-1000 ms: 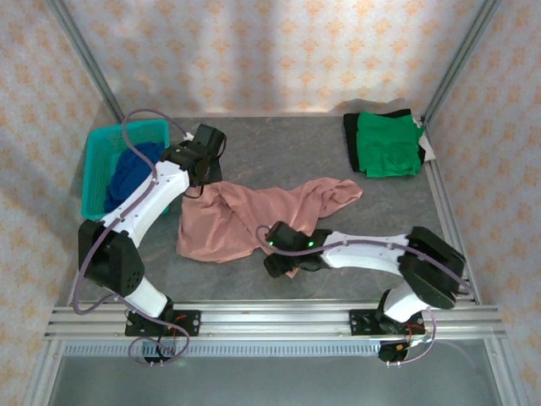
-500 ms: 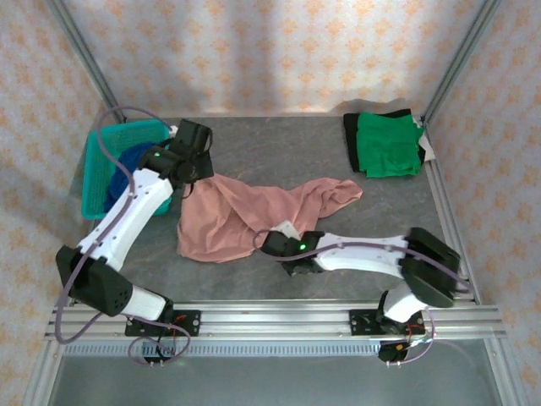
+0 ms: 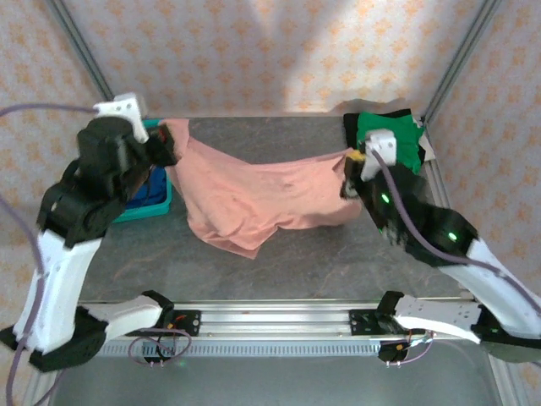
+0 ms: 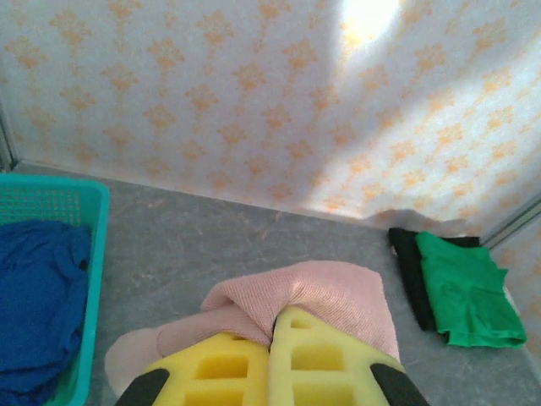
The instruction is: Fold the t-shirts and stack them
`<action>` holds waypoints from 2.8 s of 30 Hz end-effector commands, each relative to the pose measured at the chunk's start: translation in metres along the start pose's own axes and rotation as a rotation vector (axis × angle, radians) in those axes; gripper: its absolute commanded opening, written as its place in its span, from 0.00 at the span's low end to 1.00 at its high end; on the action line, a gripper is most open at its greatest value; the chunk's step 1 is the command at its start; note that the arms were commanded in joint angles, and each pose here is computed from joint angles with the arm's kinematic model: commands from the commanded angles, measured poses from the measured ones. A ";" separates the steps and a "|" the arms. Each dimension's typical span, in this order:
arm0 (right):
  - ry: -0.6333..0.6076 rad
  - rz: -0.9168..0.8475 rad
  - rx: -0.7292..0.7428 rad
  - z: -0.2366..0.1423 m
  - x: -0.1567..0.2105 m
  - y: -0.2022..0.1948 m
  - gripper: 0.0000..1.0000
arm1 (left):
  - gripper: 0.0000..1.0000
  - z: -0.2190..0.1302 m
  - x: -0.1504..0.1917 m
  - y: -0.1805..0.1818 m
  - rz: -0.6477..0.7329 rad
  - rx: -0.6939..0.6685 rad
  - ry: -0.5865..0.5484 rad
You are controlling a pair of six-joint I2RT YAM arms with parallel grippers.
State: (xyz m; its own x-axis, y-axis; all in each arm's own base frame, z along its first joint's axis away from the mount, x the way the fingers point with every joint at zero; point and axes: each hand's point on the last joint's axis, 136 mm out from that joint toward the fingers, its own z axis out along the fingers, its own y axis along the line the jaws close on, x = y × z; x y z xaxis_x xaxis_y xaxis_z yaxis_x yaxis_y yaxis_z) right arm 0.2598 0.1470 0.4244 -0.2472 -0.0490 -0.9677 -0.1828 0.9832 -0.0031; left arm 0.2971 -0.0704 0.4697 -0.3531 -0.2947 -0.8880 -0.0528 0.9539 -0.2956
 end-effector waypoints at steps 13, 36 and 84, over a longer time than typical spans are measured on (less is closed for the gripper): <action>-0.052 0.160 0.177 0.185 -0.132 -0.073 0.00 | 0.00 0.141 -0.131 -0.056 0.201 -0.060 -0.298; 0.633 0.359 -0.021 0.088 0.242 -0.044 0.00 | 0.00 0.043 0.221 0.048 -0.205 -0.046 0.278; 0.923 0.475 0.303 0.105 0.368 -0.044 0.50 | 0.07 0.387 0.266 0.062 0.197 -0.346 0.741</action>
State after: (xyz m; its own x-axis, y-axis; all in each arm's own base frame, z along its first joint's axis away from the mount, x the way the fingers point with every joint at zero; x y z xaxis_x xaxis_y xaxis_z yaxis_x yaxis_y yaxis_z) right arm 0.2960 0.1256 0.0462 -0.8937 0.3064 -0.3276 0.2478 0.9460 0.2090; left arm 0.5672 -0.1234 0.0330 -0.9152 -0.1190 -0.3851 -0.1576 0.9850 0.0701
